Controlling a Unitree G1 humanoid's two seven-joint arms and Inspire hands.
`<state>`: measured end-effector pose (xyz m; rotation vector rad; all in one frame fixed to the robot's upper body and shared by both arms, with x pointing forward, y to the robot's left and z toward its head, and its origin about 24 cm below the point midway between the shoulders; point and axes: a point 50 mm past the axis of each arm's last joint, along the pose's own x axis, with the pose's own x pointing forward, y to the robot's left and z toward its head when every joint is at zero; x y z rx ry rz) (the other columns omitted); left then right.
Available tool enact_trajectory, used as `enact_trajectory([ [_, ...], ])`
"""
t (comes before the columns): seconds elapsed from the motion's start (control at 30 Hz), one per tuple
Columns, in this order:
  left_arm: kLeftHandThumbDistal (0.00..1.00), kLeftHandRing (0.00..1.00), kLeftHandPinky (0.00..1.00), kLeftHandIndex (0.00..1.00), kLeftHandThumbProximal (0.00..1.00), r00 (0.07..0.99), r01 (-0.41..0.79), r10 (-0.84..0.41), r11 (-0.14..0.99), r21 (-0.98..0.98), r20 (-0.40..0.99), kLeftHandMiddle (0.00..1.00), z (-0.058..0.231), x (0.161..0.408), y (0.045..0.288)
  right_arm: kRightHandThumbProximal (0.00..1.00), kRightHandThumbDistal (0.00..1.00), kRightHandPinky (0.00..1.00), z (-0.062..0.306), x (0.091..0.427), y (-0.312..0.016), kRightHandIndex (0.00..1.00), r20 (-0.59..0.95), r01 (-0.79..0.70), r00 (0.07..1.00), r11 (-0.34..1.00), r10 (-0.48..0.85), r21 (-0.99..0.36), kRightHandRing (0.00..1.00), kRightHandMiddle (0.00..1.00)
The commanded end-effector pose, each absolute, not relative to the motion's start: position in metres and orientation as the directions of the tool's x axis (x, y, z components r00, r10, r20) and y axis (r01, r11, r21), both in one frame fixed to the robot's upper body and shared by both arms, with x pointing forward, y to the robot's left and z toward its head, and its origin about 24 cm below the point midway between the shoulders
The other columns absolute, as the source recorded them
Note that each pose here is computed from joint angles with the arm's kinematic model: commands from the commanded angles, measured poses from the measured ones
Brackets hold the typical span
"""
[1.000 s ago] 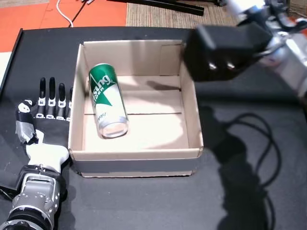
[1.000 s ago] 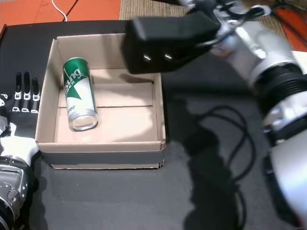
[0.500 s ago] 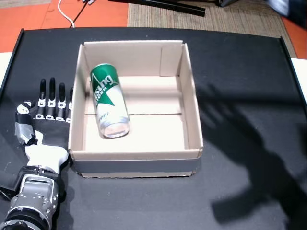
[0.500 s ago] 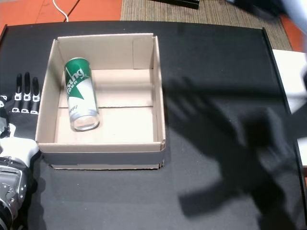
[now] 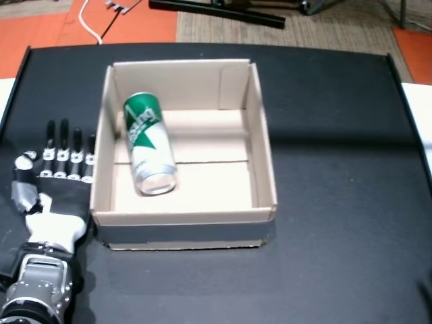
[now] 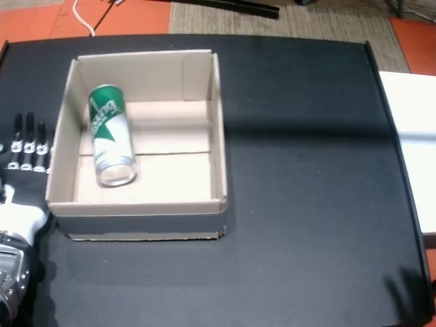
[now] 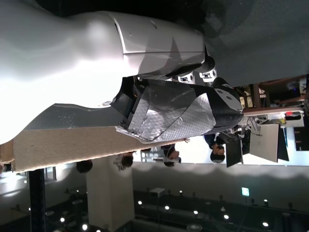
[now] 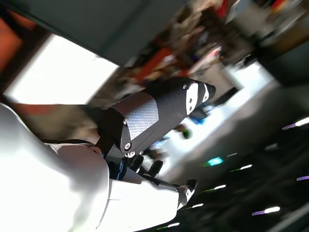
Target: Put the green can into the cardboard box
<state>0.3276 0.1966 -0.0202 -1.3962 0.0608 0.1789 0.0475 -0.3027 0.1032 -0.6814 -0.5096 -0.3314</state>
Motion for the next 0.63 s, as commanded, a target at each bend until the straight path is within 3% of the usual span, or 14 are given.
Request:
enact_trajectory([
  [0.0,0.0,0.58,0.74,0.46,0.81,0.973,-0.226,0.079,0.159,-0.961,-0.216,0.44,-0.033,0.318,0.195,0.31,0.97,0.98,0.09,0.038,-0.301,0.8,0.524,0.428,0.841,0.759,-0.136,-0.49,0.93,0.87],
  [0.07,0.0,0.58,0.71,0.45,0.79,0.975,-0.22,0.079,0.156,-0.963,-0.21,0.44,-0.032,0.319,0.194,0.35,1.0,0.96,0.071,0.034,-0.297,0.74,0.495,0.41,0.857,0.773,-0.145,-0.484,0.92,0.84],
  [0.13,0.01,0.59,0.72,0.46,0.77,0.976,-0.214,0.076,0.156,-0.964,-0.204,0.46,-0.032,0.319,0.193,0.5,1.0,0.96,0.042,0.031,-0.285,0.7,0.44,0.408,0.877,0.779,-0.192,-0.475,0.9,0.82],
  [0.2,0.01,0.59,0.73,0.47,0.76,0.976,-0.214,0.073,0.155,-0.965,-0.204,0.47,-0.032,0.319,0.193,0.56,0.96,0.96,0.007,0.025,-0.269,0.68,0.342,0.382,0.91,0.792,-0.234,-0.476,0.91,0.82],
  [0.33,0.0,0.59,0.72,0.48,0.79,0.975,-0.221,0.075,0.157,-0.963,-0.211,0.46,-0.03,0.321,0.192,0.58,1.0,0.97,-0.041,0.015,-0.241,0.59,0.17,0.394,0.919,0.799,-0.356,-0.454,0.9,0.78],
  [0.43,0.01,0.57,0.72,0.47,0.79,0.975,-0.219,0.077,0.157,-0.963,-0.209,0.46,-0.029,0.322,0.193,0.54,1.0,1.0,-0.07,0.007,-0.222,0.61,0.039,0.436,0.88,0.771,-0.474,-0.465,0.91,0.79],
  [0.5,0.01,0.58,0.72,0.48,0.77,0.976,-0.215,0.079,0.156,-0.964,-0.205,0.47,-0.028,0.323,0.194,0.46,1.0,1.0,-0.08,0.004,-0.214,0.61,0.001,0.453,0.859,0.758,-0.513,-0.47,0.93,0.81],
  [0.6,0.0,0.57,0.7,0.48,0.76,0.975,-0.219,0.081,0.169,-0.961,-0.208,0.46,-0.028,0.323,0.195,0.54,0.98,1.0,-0.083,0.003,-0.211,0.63,0.032,0.495,0.834,0.722,-0.551,-0.483,0.94,0.82],
])
